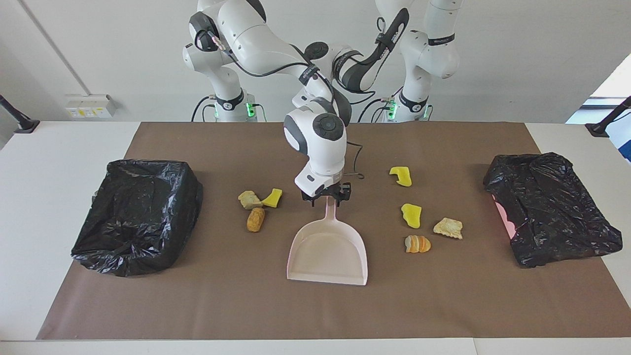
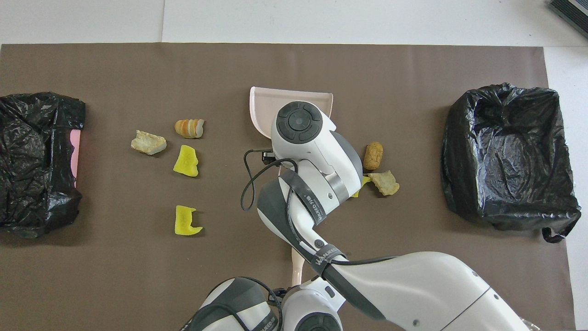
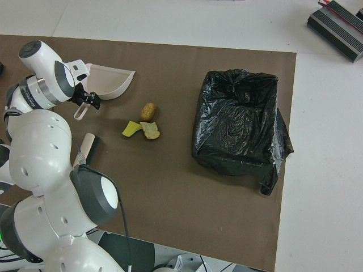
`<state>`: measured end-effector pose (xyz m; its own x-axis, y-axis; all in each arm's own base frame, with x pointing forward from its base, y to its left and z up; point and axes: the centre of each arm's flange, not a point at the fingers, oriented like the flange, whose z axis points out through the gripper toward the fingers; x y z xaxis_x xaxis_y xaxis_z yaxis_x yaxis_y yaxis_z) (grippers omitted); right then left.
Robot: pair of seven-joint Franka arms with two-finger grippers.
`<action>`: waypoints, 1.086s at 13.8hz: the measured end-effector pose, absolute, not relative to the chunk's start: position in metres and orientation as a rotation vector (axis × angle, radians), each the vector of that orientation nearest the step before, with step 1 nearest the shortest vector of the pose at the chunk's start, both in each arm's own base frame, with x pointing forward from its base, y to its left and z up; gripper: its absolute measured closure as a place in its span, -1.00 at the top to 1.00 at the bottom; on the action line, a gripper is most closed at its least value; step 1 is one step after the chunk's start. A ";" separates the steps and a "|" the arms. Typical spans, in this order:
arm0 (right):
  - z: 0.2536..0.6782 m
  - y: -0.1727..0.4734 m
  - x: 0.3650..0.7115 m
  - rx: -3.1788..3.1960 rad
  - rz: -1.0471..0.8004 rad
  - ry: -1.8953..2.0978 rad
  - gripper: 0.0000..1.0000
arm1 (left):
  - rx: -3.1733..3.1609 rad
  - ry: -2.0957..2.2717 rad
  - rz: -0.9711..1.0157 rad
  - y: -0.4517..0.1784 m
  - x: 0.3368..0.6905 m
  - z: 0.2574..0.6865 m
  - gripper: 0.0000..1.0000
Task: Sweep and dump trash in bin
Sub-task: 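Grasp the dustpan handle with the right gripper and lift it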
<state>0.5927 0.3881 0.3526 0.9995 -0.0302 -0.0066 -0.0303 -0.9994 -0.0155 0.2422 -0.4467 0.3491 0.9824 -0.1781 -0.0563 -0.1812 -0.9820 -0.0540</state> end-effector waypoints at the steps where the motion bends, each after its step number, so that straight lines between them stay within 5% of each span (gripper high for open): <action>1: 0.353 0.390 0.592 -3.121 0.012 0.046 0.24 | -3.064 0.277 0.084 -0.446 0.242 0.350 -0.48; 4: 0.353 0.392 0.590 -3.107 0.027 0.058 -0.37 | -3.045 0.267 0.104 -0.441 0.245 0.355 -0.48; 10: 0.365 0.373 0.599 -3.110 0.025 0.015 -0.37 | -2.999 0.283 0.149 -0.383 0.286 0.412 -0.48; 15: 0.439 0.305 0.605 -3.083 0.018 -0.517 -0.37 | -3.004 0.273 0.131 -0.290 0.361 0.446 -0.48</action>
